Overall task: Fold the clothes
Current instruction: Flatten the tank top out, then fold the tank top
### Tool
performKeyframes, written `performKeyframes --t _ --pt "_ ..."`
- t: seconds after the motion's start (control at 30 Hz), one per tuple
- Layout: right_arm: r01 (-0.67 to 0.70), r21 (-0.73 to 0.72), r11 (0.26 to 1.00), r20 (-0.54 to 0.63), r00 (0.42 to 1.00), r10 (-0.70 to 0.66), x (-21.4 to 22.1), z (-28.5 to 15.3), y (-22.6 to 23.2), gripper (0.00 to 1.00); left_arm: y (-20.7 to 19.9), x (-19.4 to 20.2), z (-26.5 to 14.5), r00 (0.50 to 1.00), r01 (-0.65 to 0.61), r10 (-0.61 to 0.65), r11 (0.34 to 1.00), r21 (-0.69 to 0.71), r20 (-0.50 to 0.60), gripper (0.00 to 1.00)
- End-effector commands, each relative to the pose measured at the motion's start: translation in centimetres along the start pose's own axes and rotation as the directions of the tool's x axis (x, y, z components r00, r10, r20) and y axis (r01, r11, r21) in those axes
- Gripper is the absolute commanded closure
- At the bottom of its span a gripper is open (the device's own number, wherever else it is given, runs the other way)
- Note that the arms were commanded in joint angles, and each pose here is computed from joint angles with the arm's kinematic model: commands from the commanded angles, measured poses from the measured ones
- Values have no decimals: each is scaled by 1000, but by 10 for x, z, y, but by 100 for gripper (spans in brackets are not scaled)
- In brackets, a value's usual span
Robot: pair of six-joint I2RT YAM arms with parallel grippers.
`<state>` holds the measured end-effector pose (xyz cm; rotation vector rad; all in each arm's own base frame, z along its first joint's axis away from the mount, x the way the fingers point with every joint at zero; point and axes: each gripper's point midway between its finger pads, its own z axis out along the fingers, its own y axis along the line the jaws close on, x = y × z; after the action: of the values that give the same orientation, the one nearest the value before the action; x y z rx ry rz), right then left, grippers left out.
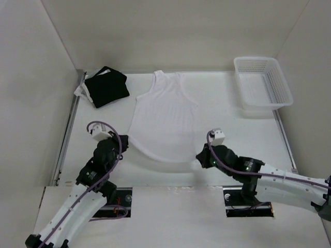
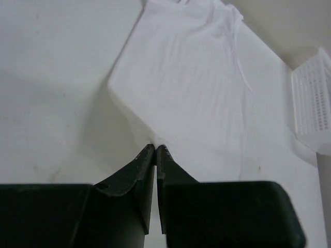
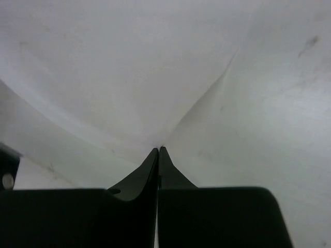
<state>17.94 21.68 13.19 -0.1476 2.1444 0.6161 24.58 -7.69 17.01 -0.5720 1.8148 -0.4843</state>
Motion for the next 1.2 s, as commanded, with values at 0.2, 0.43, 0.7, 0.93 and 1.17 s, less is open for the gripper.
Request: performKeyframes --t 0.2,0.43,0.7,0.93,1.17 --pt "-224 -70 972 -152 965 212 63 -44 42 100 29 50 -46 970 182 -190 981 -68 -149 96" --pt "-157 -48 987 33 987 158 -24 -6 31 99 -9 8 -14 993 117 -117 993 -21 9 96" --pt "-190 23 981 260 949 178 -179 84 -31 99 -68 -55 125 980 132 -131 991 1 150 95" --pt "-250 88 964 291 932 215 -275 180 -96 100 -101 -93 275 984 118 -112 992 -35 140 95" --pt "-334 128 934 310 908 283 -312 262 -137 63 -109 -108 345 985 79 -72 996 -38 157 70"
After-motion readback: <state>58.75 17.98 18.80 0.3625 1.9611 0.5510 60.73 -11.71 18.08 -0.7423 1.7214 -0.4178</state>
